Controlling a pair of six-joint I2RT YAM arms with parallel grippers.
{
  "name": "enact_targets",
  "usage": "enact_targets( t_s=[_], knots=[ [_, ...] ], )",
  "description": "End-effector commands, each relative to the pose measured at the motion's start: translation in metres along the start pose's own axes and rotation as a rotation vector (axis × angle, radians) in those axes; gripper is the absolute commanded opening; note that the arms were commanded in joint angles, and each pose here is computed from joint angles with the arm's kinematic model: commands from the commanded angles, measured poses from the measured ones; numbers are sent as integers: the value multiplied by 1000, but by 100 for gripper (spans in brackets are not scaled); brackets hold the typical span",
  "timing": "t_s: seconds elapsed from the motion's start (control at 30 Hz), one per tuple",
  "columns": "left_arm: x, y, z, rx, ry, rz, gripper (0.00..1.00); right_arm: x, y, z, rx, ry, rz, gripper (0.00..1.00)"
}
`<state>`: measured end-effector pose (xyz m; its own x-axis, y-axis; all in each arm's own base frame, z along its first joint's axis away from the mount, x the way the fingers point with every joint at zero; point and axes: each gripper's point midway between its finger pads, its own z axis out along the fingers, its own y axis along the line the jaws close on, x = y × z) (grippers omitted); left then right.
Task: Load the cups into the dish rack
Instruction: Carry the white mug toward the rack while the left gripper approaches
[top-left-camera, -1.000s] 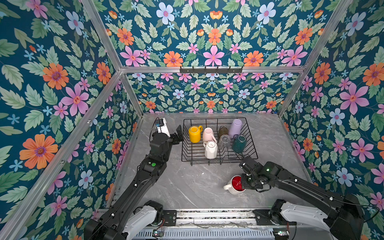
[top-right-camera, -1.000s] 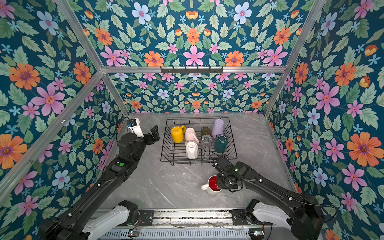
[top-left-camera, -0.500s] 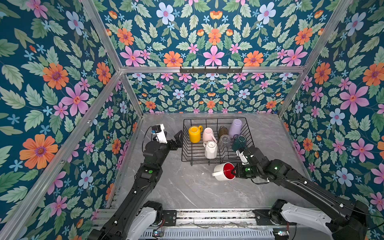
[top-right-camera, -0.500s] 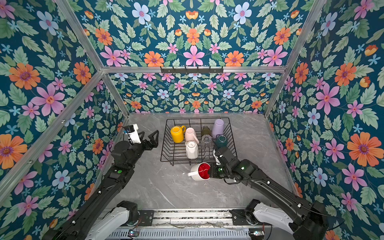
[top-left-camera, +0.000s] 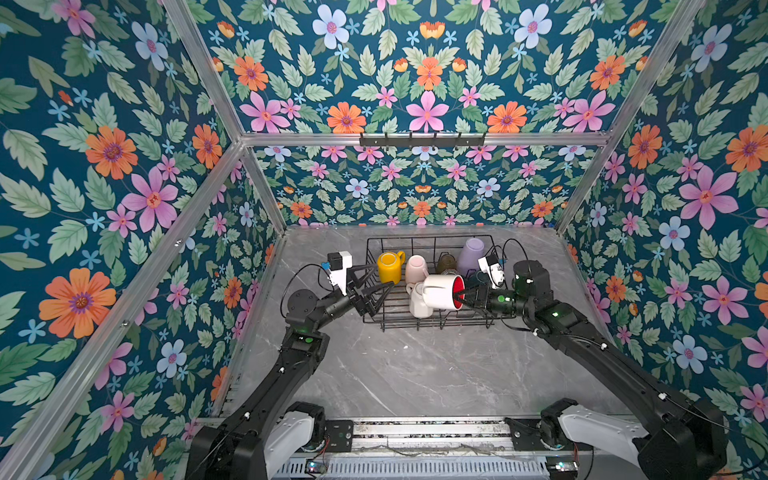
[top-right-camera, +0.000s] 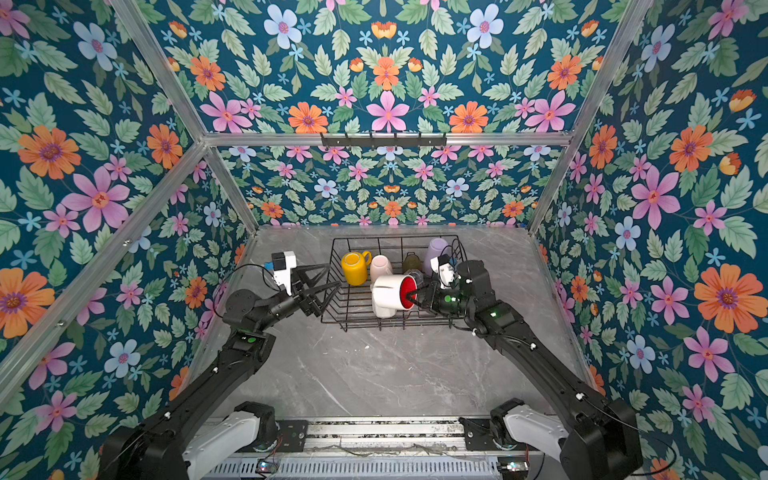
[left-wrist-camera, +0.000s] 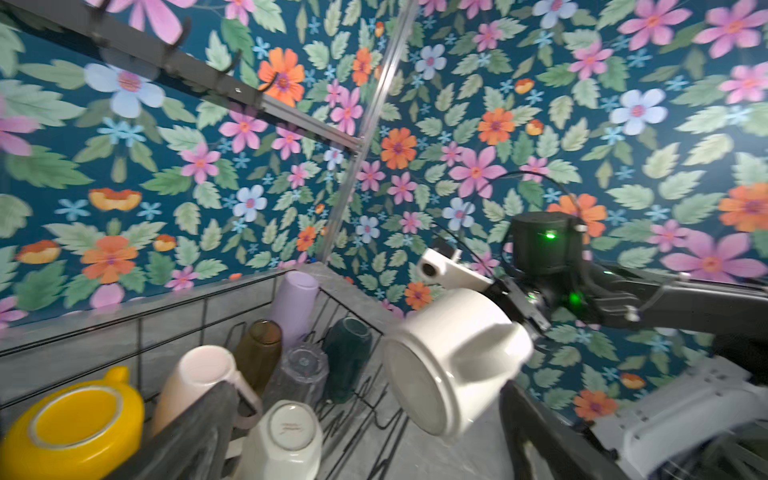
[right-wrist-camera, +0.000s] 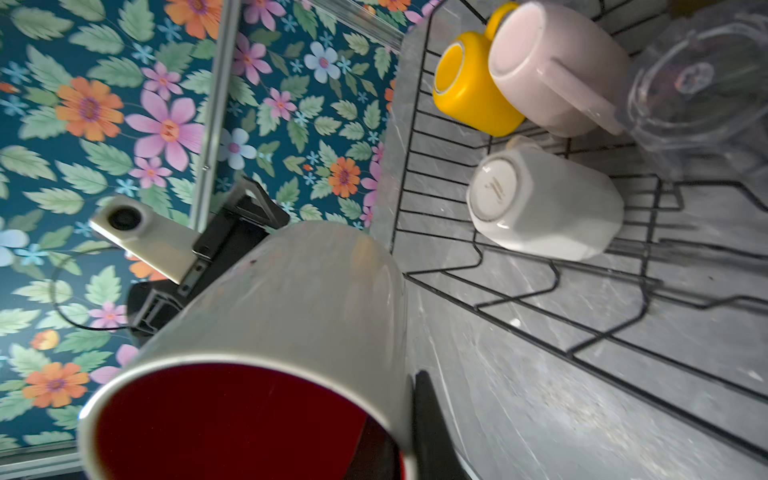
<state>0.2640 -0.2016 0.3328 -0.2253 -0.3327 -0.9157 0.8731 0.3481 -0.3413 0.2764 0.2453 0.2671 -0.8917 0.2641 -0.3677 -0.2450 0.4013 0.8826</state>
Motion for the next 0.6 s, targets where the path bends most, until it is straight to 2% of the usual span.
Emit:
enact_targets(
  t_s=[0.0, 0.23, 0.57],
  knots=[
    [-9, -45, -3, 235, 13, 43, 100, -16, 61, -2, -257, -3, -90, 0],
    [-13, -56, -4, 305, 5, 34, 100, -17, 74, 9, -356, 77, -68, 0],
    [-9, -53, -3, 302, 23, 32, 100, 14, 101, 26, -412, 240, -147, 0]
  ],
)
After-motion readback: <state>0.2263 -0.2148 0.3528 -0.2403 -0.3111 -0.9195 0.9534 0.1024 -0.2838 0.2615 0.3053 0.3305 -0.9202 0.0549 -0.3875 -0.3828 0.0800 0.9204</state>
